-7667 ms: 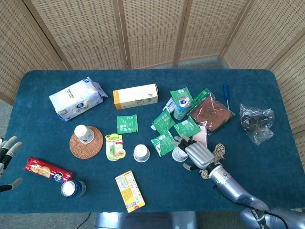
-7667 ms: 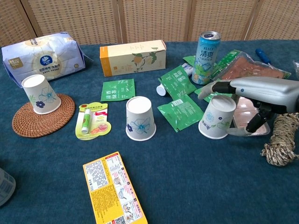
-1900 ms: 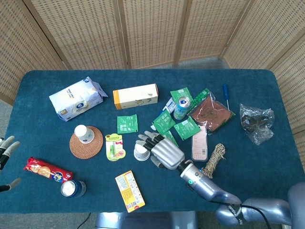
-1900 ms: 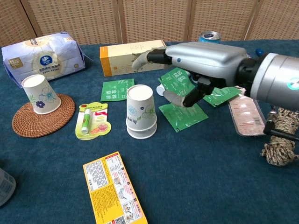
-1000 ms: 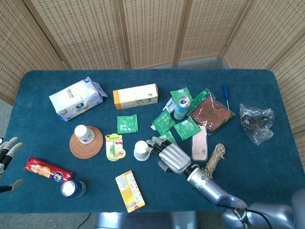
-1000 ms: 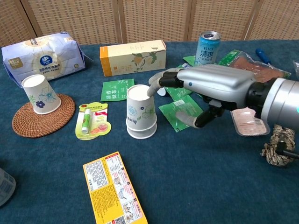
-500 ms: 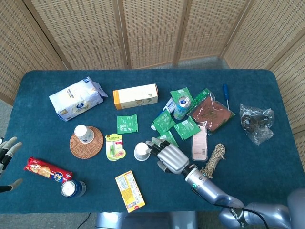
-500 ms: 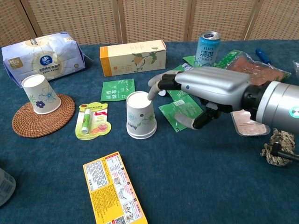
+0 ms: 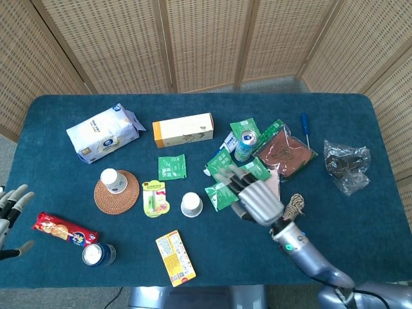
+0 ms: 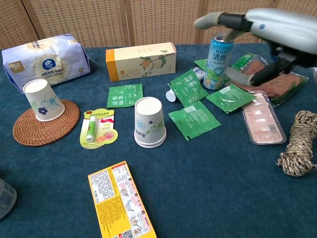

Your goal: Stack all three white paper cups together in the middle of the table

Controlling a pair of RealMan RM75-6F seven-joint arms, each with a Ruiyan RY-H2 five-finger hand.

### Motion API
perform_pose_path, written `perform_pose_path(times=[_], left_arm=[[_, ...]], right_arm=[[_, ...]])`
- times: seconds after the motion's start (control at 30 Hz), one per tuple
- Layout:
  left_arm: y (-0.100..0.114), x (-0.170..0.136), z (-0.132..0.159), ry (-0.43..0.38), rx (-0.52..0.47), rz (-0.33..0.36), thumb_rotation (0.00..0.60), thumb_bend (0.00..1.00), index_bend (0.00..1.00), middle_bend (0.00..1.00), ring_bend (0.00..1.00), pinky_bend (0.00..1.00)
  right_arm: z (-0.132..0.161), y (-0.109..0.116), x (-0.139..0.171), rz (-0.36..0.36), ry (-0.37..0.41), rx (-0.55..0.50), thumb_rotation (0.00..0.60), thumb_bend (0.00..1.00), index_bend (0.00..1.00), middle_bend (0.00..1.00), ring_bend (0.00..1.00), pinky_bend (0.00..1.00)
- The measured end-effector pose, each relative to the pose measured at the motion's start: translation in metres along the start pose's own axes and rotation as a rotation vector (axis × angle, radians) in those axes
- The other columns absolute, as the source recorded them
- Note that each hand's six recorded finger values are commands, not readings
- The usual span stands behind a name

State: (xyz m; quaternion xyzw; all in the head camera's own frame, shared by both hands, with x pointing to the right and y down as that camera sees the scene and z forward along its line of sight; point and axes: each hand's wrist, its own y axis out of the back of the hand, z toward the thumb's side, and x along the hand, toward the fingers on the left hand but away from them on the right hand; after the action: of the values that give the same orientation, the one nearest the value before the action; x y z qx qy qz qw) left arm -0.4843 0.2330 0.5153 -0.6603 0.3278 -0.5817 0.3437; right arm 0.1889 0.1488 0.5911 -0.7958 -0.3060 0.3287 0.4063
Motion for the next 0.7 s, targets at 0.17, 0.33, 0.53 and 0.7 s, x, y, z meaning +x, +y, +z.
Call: perform_pose_path(times=[0.17, 0.33, 0.53, 0.7], left_arm=[[-0.001, 0.005, 0.002, 0.007, -0.004, 0.000, 0.600, 0.23, 0.00, 0.00, 0.00, 0.00], [0.000, 0.011, 0.008, 0.008, 0.006, -0.002, 0.600, 0.23, 0.00, 0.00, 0.00, 0.00], [0.008, 0.023, 0.017, 0.000, 0.035, 0.003, 0.600, 0.23, 0.00, 0.00, 0.00, 0.01], [0.013, 0.036, 0.028, -0.016, 0.077, -0.012, 0.600, 0.23, 0.00, 0.00, 0.00, 0.02]], right_arm=[[-0.036, 0.017, 0.028, -0.055, -0.096, 0.002, 0.600, 0.39, 0.00, 0.00, 0.00, 0.19], [-0.067, 0.027, 0.050, -0.097, -0.167, 0.008, 0.600, 0.37, 0.00, 0.00, 0.00, 0.19], [-0.105, 0.038, 0.083, -0.132, -0.239, 0.021, 0.600, 0.33, 0.00, 0.00, 0.00, 0.19], [-0.126, 0.044, 0.125, -0.163, -0.317, 0.032, 0.600, 0.32, 0.00, 0.00, 0.00, 0.19]])
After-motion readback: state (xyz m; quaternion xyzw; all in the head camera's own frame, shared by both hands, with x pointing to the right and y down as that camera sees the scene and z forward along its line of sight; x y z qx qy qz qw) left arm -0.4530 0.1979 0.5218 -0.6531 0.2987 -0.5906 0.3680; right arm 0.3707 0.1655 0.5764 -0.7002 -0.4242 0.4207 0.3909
